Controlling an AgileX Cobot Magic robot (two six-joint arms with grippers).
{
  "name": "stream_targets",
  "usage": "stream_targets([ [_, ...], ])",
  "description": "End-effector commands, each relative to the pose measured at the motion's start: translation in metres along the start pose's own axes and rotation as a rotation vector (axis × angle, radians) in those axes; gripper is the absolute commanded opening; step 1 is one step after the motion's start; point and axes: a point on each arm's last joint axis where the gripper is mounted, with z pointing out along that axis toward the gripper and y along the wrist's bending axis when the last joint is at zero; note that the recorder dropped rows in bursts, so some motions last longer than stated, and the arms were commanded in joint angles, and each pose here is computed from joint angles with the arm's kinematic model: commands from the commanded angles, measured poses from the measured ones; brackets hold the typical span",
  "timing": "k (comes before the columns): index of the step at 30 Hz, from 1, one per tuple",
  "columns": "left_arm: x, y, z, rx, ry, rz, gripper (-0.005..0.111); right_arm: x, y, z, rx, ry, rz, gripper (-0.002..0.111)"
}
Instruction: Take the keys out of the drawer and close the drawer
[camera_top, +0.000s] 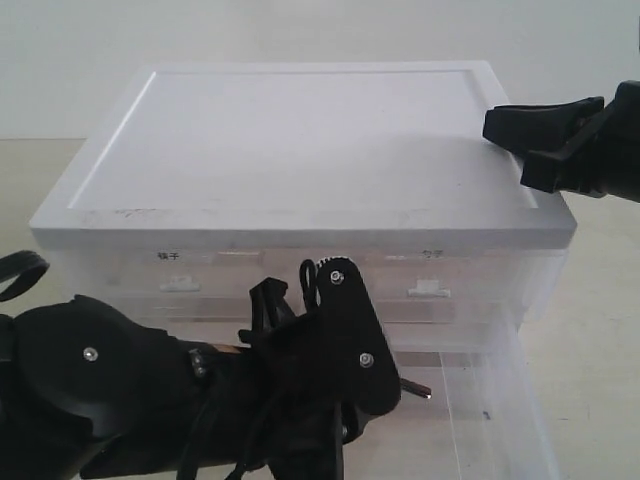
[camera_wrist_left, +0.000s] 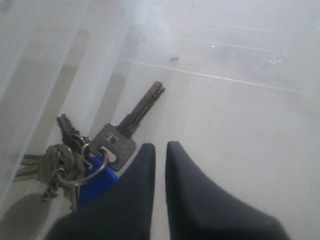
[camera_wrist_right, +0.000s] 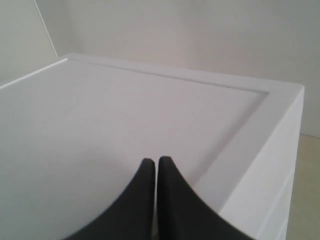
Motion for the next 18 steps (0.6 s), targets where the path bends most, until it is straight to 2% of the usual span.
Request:
stream_targets([
  [1, -0.013, -0.015, -0.017, -0.025, -0.063, 0.157, 0.005, 0.001, 0.0, 0.0, 0.003, 0.012, -0.01, 0.0],
  [6, -0.016, -0.019, -0.017, -0.191, -0.035, 0.315, 0.005, 0.001, 0.0, 0.0, 0.003, 0.012, -0.01, 0.0],
  [10, -0.006, -0.015, 0.001, -0.275, 0.032, 0.449, 0.005, 0.001, 0.0, 0.0, 0.003, 0.012, -0.01, 0.0],
  [14, -0.003, -0.014, 0.017, -0.343, 0.026, 0.48, 0.005, 0.001, 0.0, 0.0, 0.006, 0.014, -0.01, 0.0],
  [18, -0.003, -0.018, 0.021, -0.324, -0.008, 0.445, 0.005, 0.001, 0.0, 0.0, 0.01, 0.017, -0.01, 0.0],
])
